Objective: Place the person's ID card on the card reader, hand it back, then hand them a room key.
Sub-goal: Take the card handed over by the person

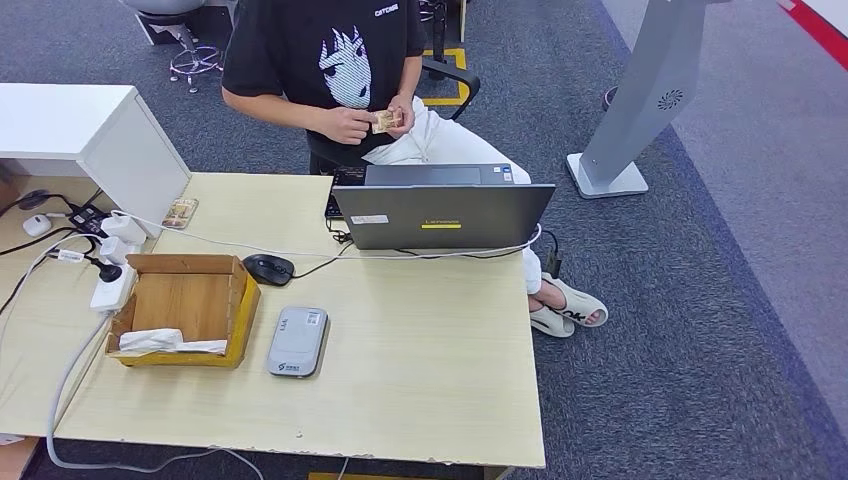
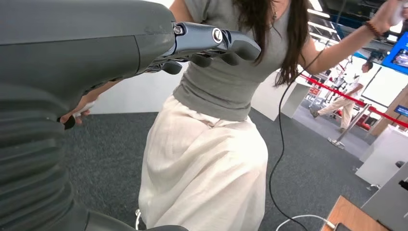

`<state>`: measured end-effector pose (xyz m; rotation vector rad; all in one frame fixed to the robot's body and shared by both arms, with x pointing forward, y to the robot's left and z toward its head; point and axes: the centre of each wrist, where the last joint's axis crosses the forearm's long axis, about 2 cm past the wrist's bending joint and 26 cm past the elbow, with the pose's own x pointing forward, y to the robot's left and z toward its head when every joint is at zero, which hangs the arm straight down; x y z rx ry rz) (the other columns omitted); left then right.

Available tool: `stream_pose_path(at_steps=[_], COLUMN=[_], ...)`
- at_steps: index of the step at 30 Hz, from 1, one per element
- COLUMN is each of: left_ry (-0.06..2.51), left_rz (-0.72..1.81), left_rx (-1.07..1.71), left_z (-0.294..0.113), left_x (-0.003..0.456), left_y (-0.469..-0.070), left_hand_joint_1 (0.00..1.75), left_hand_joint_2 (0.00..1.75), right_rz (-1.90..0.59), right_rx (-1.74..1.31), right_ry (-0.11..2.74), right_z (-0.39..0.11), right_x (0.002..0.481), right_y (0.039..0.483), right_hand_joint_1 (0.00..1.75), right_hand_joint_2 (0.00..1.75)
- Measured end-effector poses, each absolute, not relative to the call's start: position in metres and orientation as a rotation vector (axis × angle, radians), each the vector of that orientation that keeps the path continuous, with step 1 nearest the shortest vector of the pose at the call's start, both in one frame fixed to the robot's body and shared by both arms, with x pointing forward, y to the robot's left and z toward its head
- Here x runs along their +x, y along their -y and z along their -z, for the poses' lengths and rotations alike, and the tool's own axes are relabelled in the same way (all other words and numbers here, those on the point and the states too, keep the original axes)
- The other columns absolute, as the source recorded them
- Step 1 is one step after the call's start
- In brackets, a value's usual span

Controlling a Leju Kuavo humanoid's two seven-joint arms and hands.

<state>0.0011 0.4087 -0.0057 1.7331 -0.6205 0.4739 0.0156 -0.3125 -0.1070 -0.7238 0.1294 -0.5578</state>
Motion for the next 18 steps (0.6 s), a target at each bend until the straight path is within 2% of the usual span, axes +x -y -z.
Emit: stream_pose_path(at_steps=[6, 18], left_ry=[0.648, 0.643], left_rz=[-0.598, -0.646], left_rx=[1.732, 1.714], left_z=[0.0105, 0.0146], left_x=[0.0012, 0.0011], left_y=[-0.4041, -0.3995], left_hand_joint_1=[0.00, 0.00], left_hand_joint_2=[1.75, 1.75], right_rz=[0.555, 0.556], right_rx=[-0.725, -0.727], right_ry=[-0.129, -0.127], right_z=[0.1070, 0.1068], right_x=[0.0155, 0.0159], right_y=[0.3124, 0.3125], right_hand_joint_1=[0.00, 0.00], right_hand_joint_2=[1.75, 1.75])
